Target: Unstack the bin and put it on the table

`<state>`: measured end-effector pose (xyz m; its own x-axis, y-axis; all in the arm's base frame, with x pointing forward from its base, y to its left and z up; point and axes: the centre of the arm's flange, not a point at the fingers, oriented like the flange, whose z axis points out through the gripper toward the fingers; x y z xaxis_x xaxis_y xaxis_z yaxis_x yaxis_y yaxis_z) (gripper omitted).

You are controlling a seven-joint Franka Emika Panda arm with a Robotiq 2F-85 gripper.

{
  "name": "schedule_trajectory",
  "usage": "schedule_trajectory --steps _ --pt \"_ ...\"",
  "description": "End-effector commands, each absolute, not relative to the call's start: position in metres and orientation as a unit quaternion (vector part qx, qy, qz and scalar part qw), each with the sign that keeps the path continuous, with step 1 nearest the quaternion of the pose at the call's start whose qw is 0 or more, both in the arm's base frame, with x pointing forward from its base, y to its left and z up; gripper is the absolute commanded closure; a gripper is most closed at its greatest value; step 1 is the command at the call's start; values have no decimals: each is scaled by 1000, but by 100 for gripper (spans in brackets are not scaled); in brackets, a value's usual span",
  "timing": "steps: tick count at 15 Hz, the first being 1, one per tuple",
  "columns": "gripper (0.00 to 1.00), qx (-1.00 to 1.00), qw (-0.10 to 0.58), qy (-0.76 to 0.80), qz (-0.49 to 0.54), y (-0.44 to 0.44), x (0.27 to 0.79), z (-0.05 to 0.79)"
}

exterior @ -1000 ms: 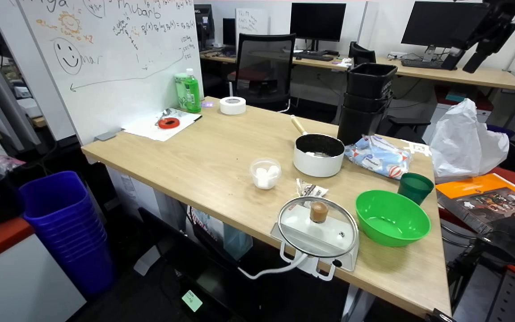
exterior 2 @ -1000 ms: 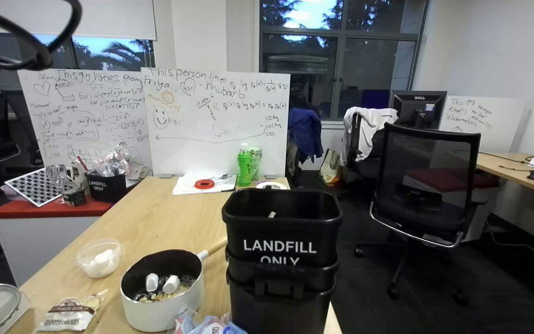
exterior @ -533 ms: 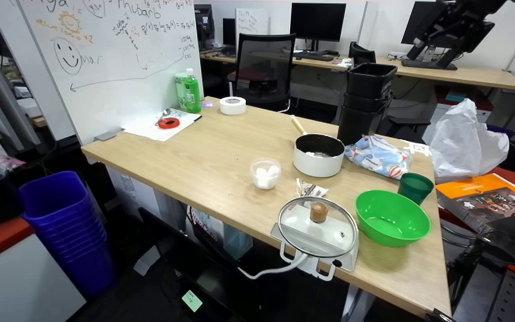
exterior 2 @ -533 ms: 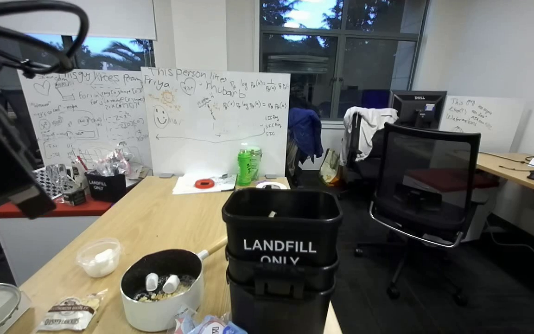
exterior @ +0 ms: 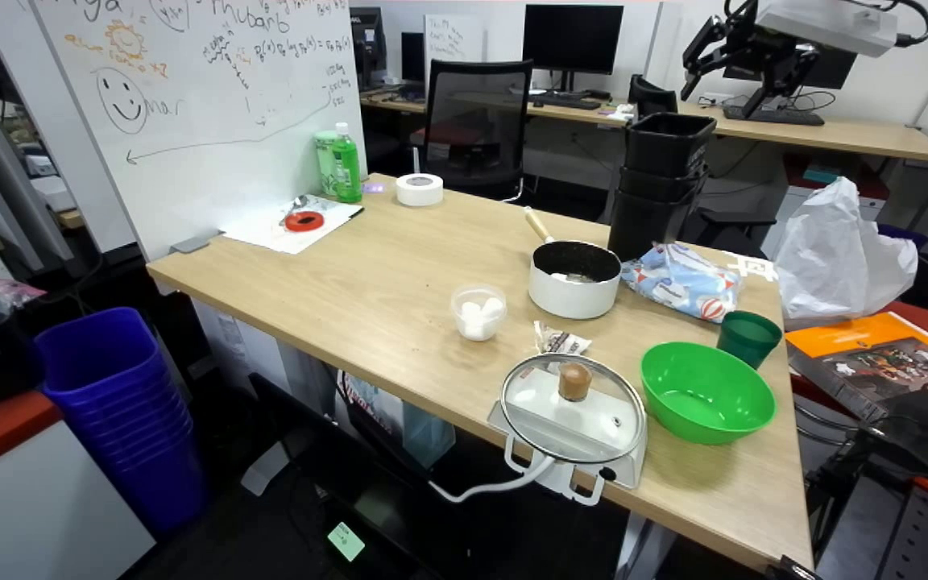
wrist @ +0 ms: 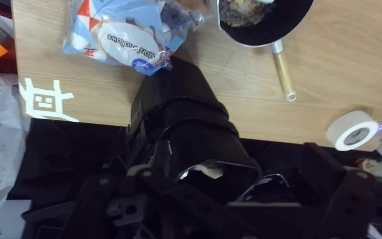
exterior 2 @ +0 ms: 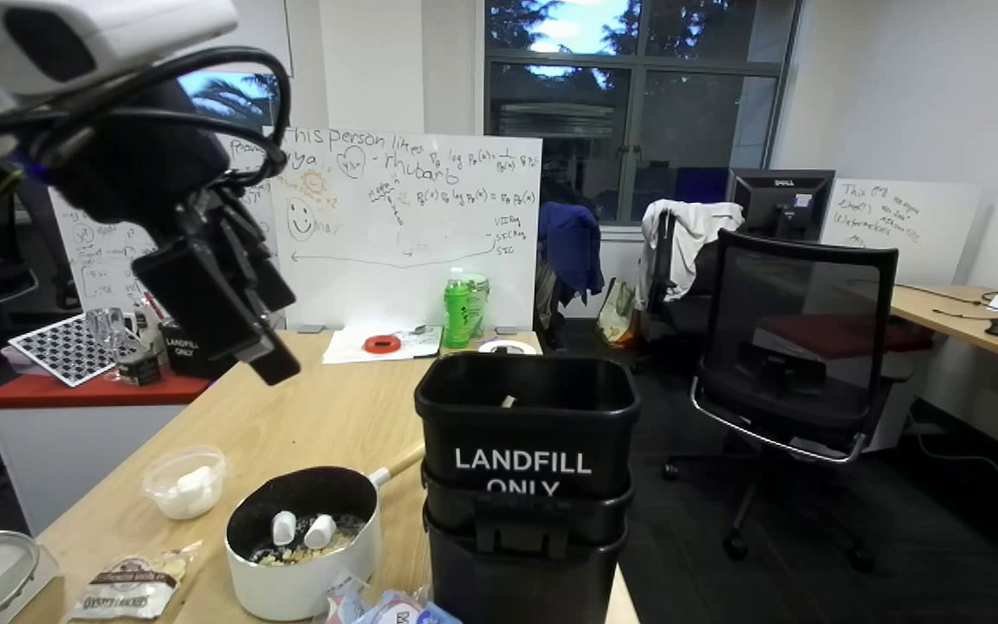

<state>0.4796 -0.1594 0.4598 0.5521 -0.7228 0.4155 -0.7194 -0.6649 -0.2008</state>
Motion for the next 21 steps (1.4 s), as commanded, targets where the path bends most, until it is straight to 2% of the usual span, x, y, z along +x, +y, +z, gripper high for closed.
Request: schedule_trajectory --steps 1,8,12,21 --pt "0 -871 -8 432 -233 -166 486 457" --pt "0 -861 -13 447 -243 -167 489 457" --pt "0 -786 -18 553 -276 -180 509 448" --pt "0 -630 -27 746 -214 -217 569 391"
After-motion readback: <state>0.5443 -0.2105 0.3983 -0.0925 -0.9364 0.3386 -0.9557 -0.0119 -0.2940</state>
